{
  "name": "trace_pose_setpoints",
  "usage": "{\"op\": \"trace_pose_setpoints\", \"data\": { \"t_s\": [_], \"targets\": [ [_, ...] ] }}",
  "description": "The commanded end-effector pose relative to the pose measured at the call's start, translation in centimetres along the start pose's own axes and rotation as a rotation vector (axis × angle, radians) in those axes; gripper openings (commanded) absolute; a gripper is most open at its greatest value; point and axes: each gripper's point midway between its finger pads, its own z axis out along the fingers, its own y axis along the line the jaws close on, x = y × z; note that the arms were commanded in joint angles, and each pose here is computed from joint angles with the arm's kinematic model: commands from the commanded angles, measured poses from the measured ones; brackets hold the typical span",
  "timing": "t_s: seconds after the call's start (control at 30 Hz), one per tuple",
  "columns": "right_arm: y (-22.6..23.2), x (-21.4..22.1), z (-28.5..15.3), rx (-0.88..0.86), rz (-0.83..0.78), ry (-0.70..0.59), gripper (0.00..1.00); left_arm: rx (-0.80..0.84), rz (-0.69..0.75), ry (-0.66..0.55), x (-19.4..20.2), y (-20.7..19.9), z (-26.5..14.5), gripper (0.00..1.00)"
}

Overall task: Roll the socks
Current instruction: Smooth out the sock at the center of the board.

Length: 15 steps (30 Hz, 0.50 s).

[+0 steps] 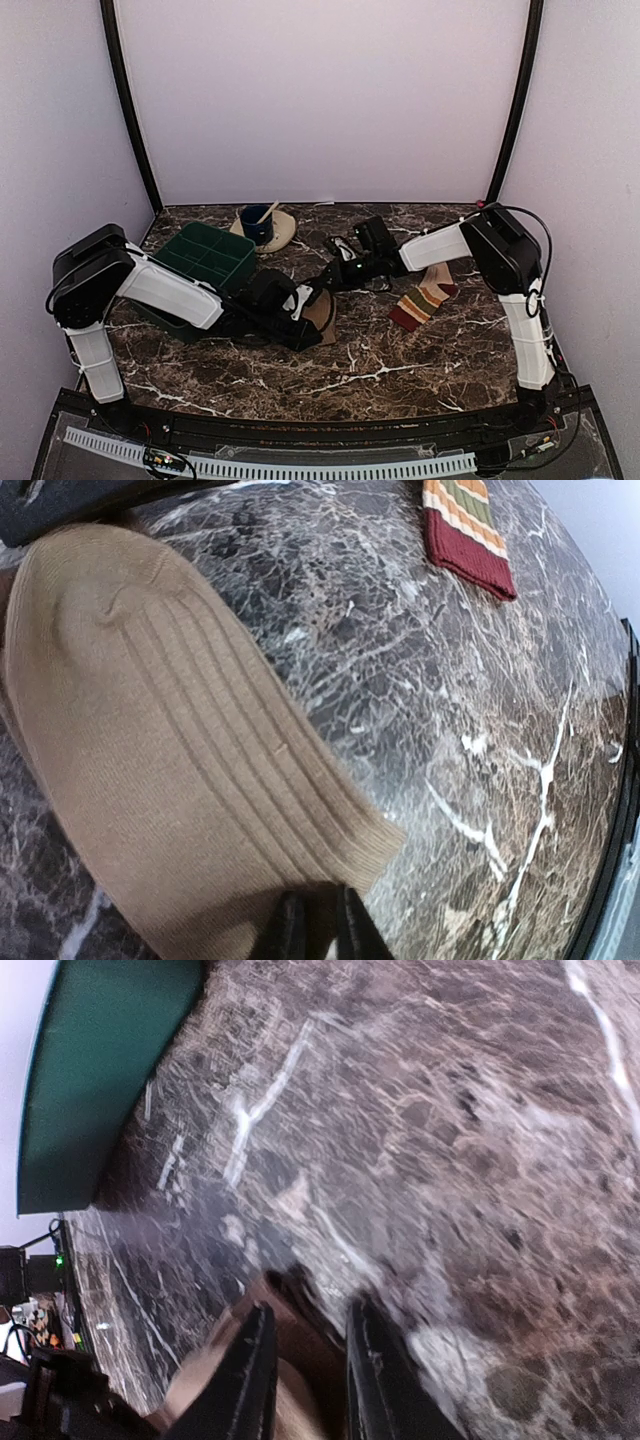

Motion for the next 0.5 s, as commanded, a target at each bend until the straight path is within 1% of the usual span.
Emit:
{"op": "trace_pose_setpoints", "data": {
  "t_s": [0.0,0.07,0.1,0.2,0.33,0.47],
  "targets": [
    [-0.8,-0.9,-2.2,0.105,-0.059,-0.04,0.3,-0.008,-0.026,-0.011,0.0,0.0,-1.7,0.25],
    [-0.4,-0.8,-3.1,0.141,-0.102,-0.048,0.36,0.013,-0.025,-0.053,-1.4,-0.7,-2.5,0.33],
    [-0.2,-0.8,-3.6,0.166,-0.127,-0.053,0.4,0.021,-0.025,-0.074,-2.1,-1.1,-3.0,0.36],
    [0.1,-0.3,-4.9,0.253,-0.206,-0.061,0.47,0.024,-0.023,-0.143,-3.9,-1.7,-4.8,0.41],
    [0.8,1.0,-6.5,0.352,-0.309,-0.067,0.5,0.006,-0.033,-0.228,-5.3,-1.7,-7.6,0.45],
    [2.4,2.5,-7.6,0.439,-0.438,-0.068,0.52,-0.07,-0.058,-0.29,-5.2,-0.2,-10.0,0.51]
  ]
}}
